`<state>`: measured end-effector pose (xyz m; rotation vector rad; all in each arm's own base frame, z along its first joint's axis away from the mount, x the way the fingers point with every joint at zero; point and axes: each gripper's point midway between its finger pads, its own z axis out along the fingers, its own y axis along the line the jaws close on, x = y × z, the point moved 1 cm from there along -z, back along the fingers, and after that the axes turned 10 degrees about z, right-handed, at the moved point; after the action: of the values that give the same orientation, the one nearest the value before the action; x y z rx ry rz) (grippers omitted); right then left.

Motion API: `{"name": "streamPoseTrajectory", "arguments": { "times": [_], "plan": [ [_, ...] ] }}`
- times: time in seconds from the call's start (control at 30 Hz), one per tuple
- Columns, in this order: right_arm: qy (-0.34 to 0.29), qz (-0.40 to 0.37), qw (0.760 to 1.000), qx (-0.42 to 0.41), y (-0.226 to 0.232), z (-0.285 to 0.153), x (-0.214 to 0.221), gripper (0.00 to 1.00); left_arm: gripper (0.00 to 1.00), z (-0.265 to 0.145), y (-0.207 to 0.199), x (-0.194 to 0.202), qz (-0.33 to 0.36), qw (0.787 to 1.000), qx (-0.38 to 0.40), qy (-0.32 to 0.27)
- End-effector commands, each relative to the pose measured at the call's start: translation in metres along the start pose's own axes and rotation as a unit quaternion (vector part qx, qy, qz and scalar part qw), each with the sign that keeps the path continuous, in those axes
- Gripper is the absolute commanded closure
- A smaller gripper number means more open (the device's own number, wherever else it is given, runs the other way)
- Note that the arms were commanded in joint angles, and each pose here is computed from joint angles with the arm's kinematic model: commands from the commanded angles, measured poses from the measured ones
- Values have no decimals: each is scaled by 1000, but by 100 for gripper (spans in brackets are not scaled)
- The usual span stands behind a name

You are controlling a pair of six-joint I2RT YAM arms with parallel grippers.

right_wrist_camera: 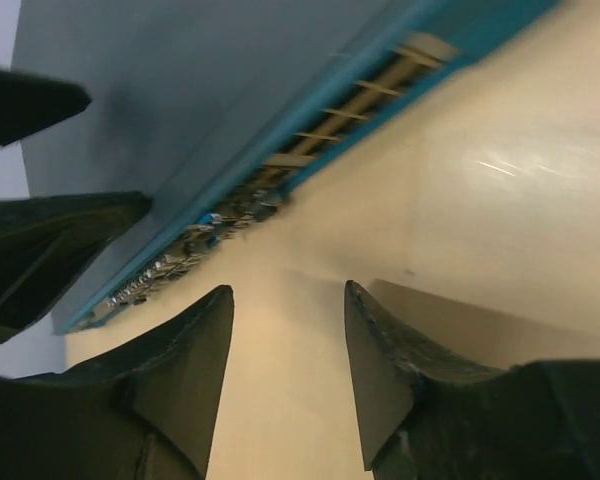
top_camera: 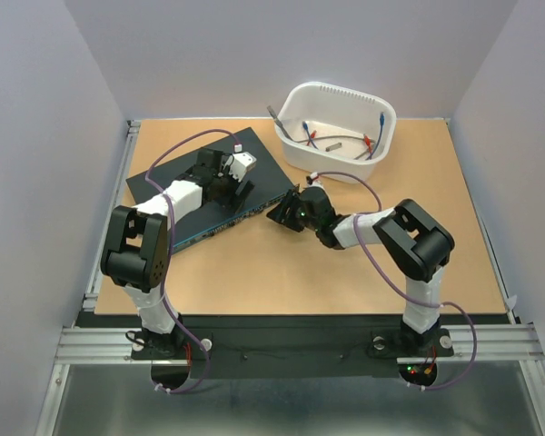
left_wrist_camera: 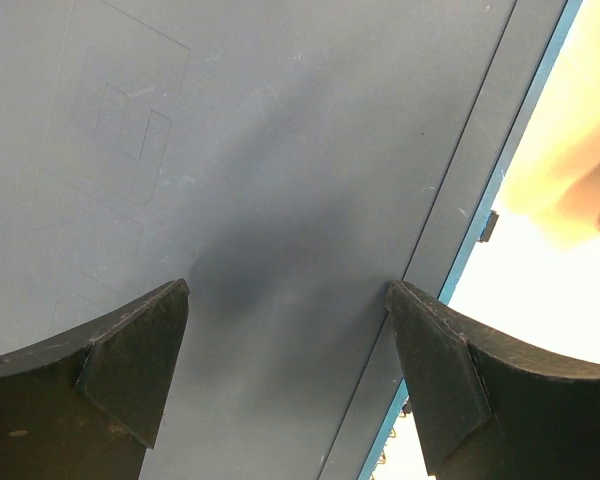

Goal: Pull the plug from the switch port

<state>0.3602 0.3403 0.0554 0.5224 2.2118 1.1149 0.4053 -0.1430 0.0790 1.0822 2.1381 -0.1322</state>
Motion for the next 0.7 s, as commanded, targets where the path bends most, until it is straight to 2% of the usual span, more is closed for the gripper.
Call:
{"name": "streamPoseTrajectory", "arguments": {
  "times": [0.0, 0.17, 0.2, 0.47, 0.67],
  "plan": [
    [-49, -98, 991, -75, 62, 9, -4, 47, 7, 7, -3, 9, -2, 1000, 3, 12],
    [-104, -249, 963, 5, 59, 21, -4, 50, 7, 7, -1, 10, -3, 1000, 3, 12],
    [-106, -264, 958, 27, 47, 23, -5, 51, 7, 7, -1, 11, -4, 1000, 4, 13],
    [-121, -317, 939, 62, 47, 27, -10, 61, 7, 8, -2, 12, -2, 1000, 4, 13],
    [-103, -353, 928, 61, 49, 34, -1, 61, 7, 9, -2, 14, -3, 1000, 6, 14]
  ]
}}
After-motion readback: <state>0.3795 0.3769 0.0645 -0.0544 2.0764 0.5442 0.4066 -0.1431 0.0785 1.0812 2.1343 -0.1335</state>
